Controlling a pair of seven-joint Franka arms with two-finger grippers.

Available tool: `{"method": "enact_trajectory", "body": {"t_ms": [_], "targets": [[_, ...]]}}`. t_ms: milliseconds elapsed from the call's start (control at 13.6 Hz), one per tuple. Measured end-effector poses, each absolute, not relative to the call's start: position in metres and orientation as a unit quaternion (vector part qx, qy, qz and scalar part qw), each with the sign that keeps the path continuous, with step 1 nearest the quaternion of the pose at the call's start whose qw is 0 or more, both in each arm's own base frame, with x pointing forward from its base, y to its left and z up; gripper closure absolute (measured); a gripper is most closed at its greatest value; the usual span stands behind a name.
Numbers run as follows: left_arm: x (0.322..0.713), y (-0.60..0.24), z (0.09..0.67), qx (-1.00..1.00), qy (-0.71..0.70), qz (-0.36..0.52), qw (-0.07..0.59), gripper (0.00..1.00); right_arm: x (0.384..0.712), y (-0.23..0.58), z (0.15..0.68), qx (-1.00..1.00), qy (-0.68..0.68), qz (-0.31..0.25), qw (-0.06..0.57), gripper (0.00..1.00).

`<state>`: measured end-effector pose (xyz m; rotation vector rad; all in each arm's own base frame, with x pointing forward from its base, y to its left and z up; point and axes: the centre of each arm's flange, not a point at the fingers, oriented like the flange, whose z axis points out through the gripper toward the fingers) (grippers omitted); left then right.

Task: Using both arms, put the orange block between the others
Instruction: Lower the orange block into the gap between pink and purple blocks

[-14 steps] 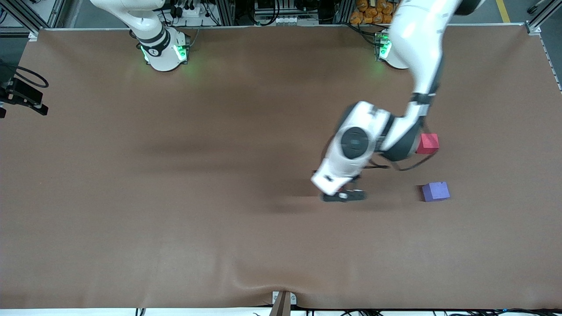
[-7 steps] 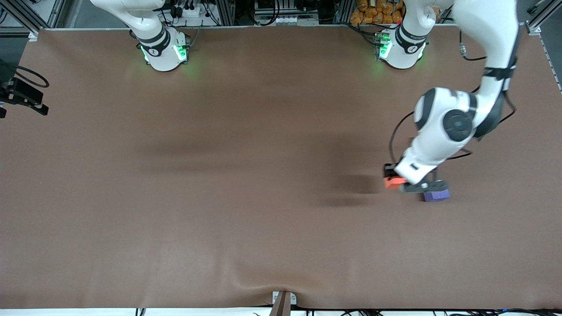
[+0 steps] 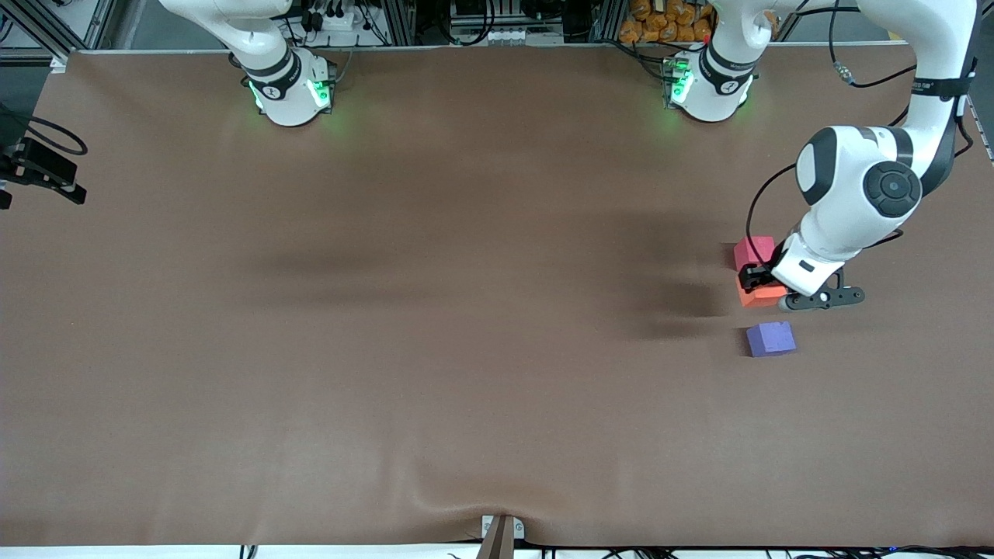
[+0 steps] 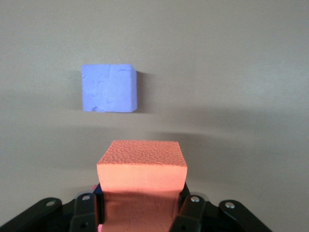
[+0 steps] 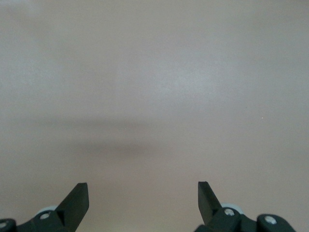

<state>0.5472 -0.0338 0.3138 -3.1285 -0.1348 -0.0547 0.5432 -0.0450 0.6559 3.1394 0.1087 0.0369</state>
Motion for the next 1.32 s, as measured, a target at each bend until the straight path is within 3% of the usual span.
{"method": "enact_trajectory", "body": {"t_ms": [514,1322], "targets": [[0.546,0.029,0.267,-0.999,-0.029,-0.023,0.006,0.46,0.543,-0.045,0.656,0.999,0.035,0.012,0.0,0.0],[0.542,0.021,0.225,-1.0,0.003,0.001,0.004,0.46,0.544,-0.044,0.655,0.999,0.036,0.011,0.0,0.0]]}}
